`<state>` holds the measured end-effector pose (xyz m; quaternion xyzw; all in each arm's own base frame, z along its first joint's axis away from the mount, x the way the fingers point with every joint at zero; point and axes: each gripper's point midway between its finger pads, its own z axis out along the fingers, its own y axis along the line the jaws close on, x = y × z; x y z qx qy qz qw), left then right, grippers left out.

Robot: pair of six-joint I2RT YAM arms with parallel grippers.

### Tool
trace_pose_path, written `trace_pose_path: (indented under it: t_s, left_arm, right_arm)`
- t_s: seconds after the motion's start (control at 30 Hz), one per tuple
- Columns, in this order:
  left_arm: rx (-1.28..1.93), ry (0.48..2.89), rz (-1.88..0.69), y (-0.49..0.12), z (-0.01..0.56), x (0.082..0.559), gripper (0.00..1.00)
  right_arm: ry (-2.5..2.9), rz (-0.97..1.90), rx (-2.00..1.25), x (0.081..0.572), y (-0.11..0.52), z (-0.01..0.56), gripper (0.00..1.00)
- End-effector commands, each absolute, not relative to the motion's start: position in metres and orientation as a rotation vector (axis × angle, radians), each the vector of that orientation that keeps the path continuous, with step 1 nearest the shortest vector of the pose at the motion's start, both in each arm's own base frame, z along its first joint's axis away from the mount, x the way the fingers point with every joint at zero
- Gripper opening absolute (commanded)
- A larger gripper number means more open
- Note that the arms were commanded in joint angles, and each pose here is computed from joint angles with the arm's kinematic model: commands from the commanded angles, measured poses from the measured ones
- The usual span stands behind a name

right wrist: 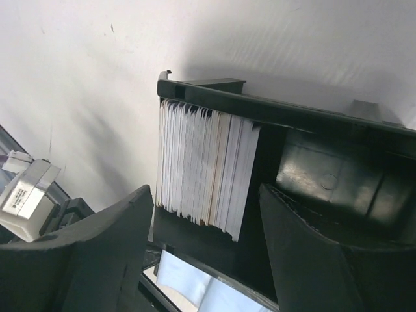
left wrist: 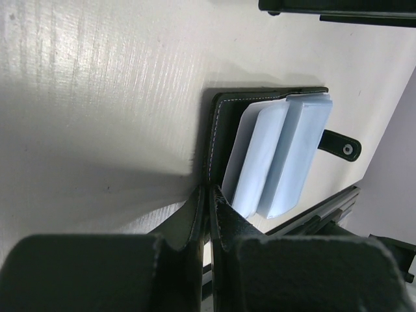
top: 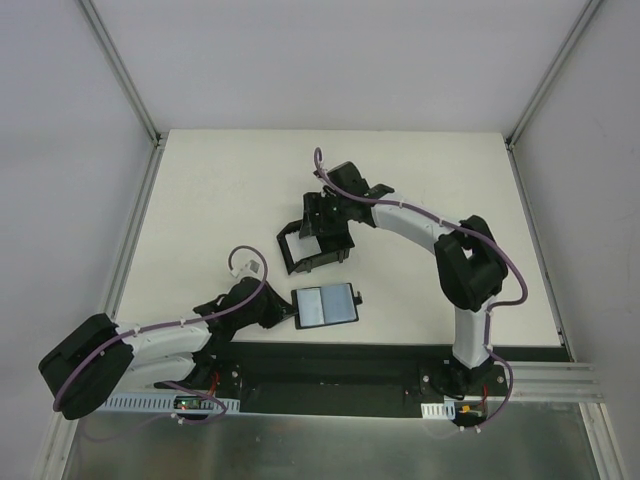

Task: Put the credit cards into the card holder
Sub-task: Pick up the credit card from the storage box.

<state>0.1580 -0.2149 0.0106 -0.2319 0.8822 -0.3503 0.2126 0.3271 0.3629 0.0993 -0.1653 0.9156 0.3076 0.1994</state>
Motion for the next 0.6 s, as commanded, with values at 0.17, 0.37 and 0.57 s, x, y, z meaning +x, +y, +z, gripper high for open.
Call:
trace_pose_path:
  t_s: [0.17,0.37,0.57]
  left_arm:
    - [-0.61,2.564,-0.798,-0.194,-0.017,0.145,0.0]
    - [-0.609,2.572,-0.795,-0.194,-0.018,0.145,0.0]
    - [-0.595,2.581,-0.8,-0.197,-0.017,0.145,0.0]
  right_arm:
    - [2.58,0.964,-0.412,0.327,0.375,0.088,0.71]
    - [2.617,1.023,-0.419,0.323,0.381,0.077,0.72]
    - [2.603,1.059,-0.415,0.321,0.385,0.078,0.72]
